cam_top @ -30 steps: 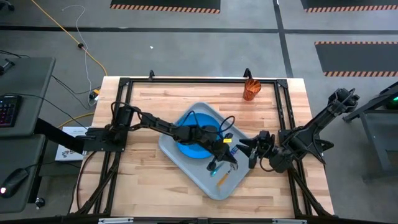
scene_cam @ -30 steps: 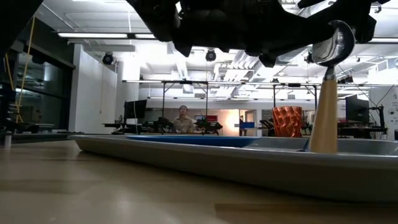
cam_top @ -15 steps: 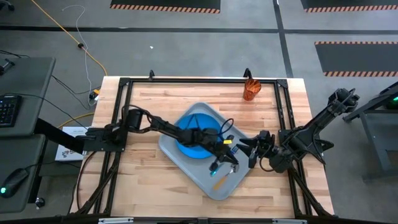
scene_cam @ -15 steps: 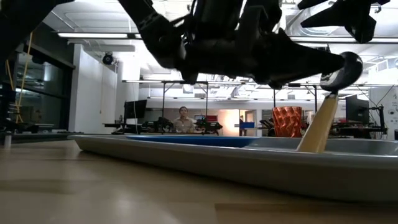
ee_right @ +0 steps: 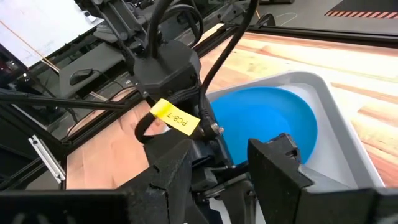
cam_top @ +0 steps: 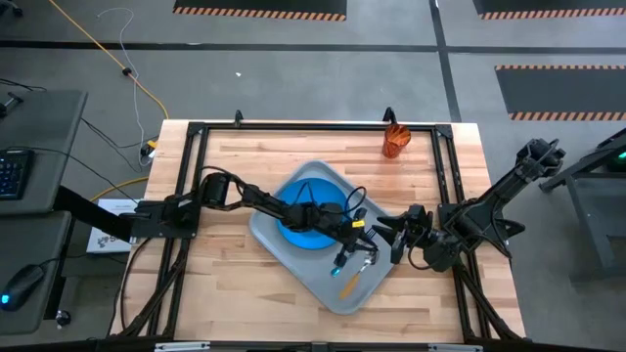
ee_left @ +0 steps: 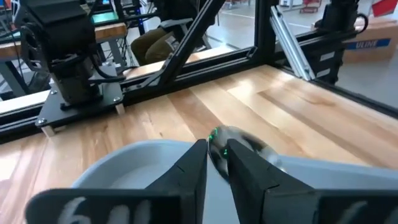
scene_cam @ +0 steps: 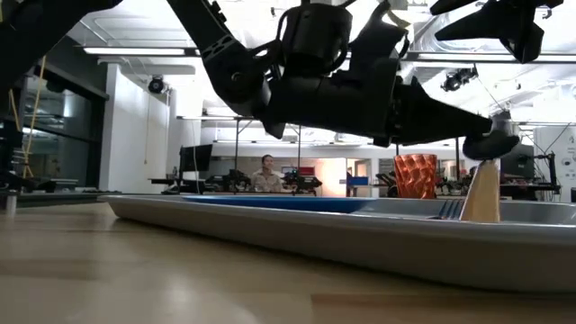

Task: Pick and place plate/cup/fork/spoon on tray
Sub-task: Put the yellow spoon on the right side of the gray serving tray

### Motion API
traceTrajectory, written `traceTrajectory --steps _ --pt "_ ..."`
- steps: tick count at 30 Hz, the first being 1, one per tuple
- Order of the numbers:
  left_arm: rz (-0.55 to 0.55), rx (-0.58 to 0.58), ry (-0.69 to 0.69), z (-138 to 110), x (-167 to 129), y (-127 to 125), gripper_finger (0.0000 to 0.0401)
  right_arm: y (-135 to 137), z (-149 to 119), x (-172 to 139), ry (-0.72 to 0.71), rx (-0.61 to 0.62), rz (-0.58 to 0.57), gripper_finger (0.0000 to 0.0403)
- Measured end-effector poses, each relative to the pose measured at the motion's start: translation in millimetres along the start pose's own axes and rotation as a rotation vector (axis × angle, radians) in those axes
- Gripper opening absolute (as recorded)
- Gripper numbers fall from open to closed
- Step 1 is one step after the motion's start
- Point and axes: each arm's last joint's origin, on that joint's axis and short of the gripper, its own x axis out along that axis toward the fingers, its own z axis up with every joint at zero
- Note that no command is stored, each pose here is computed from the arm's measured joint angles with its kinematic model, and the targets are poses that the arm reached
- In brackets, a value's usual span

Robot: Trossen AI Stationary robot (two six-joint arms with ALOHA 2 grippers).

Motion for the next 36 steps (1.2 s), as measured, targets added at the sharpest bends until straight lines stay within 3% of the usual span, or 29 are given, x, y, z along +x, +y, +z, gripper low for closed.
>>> traceTrajectory --steps 11,16,22,27,30,36 --pt "0.033 0.0 -0.003 2.8 -0.7 1.7 0.0076 -0.1 -0.1 0.0 -0.001 0.0 -0.001 0.0148" --pt "0.036 -0.004 0.021 23.3 -10.3 9.2 0.0087 -0.1 -0.1 0.0 -0.001 0.011 -0.001 0.0148" --pt "-0.012 0.001 0.303 62.0 -50.5 16.1 0.0079 -0.3 -0.2 0.0 0.0 0.011 -0.002 0.0148" --pt "-0.03 -0.126 0.487 80.4 -106.0 17.5 0.0065 -0.5 -0.4 0.0 0.003 0.005 -0.002 0.0148" --pt "-0.046 -0.227 0.434 73.1 -140.8 10.7 0.0057 -0.3 -0.9 0.0 0.02 0.005 0.007 0.0148" --pt "0.065 -0.259 0.112 61.2 -210.5 -13.2 0.0047 2.8 -15.9 9.8 0.047 0.013 -0.019 0.0148"
